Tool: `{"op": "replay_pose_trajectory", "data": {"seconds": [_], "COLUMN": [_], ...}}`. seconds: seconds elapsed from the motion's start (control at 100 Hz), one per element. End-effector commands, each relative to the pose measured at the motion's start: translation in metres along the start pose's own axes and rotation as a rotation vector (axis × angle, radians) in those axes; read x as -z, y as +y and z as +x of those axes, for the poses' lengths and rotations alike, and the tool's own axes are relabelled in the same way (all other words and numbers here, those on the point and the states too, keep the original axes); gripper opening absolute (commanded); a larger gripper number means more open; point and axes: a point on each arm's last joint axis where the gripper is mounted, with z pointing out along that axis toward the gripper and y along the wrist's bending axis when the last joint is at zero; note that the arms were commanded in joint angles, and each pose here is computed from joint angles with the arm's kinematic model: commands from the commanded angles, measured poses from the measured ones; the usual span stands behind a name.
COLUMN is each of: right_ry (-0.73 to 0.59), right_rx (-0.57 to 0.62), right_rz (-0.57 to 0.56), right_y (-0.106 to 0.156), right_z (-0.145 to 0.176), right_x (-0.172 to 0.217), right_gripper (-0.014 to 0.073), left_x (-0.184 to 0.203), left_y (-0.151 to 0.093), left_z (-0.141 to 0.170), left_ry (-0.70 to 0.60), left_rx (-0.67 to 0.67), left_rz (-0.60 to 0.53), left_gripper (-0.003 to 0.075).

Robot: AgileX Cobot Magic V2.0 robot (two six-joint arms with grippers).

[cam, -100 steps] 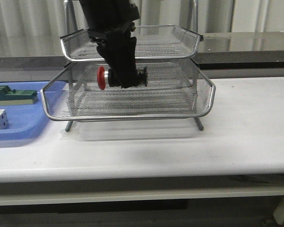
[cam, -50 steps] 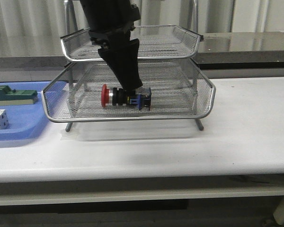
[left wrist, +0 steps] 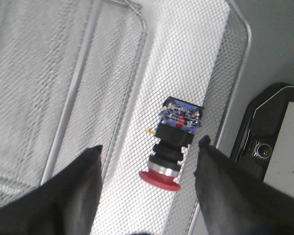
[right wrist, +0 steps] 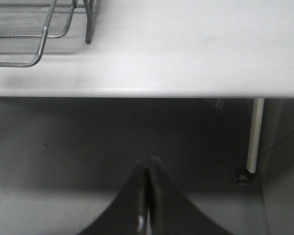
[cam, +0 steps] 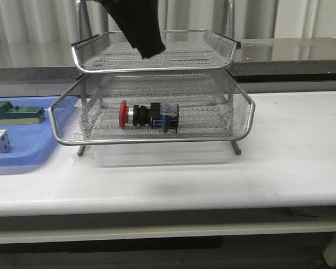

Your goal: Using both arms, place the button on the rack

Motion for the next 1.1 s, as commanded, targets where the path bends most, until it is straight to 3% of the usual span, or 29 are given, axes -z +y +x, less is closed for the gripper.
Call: {"op": "replay_pose_trajectory", "data": {"seconds": [0.0,0.28,0.51,0.79,1.09], "right_ry": [-0.083,-0.083,-0.083,-0.083,-0.083], "right_rx": [0.008,0.008,0.008,0.008,0.008], "right_rz": [0.005,0.005,0.005,0.005,0.005], "right_y": [0.000,0.000,0.000,0.000,0.000], "right_z": [-0.012,-0.012,-0.012,-0.012,-0.012], "right_x": [0.006,0.006,0.006,0.006,0.006], "right_gripper": [-0.0071,-0.0071,-0.0071,-0.0071,-0.0071], "left_x": [0.053,0.120,0.147,0.160,0.154], "left_y": [0.006,0.045,0.043,0.002,-0.067], "left_z": [0.009,0.068,0.119,0.177,0.222], "left_ry": [-0.062,-0.104,-0.118,-0.234,-0.323], "left_rx": [0.107,0.461,0.635,0.799,0.884], "left_rz": [-0.100,-0.301,-0.388,-0.528,-0.586], "left_gripper": [0.0365,0.0365,0.0365,0.0365,0.0365]}}
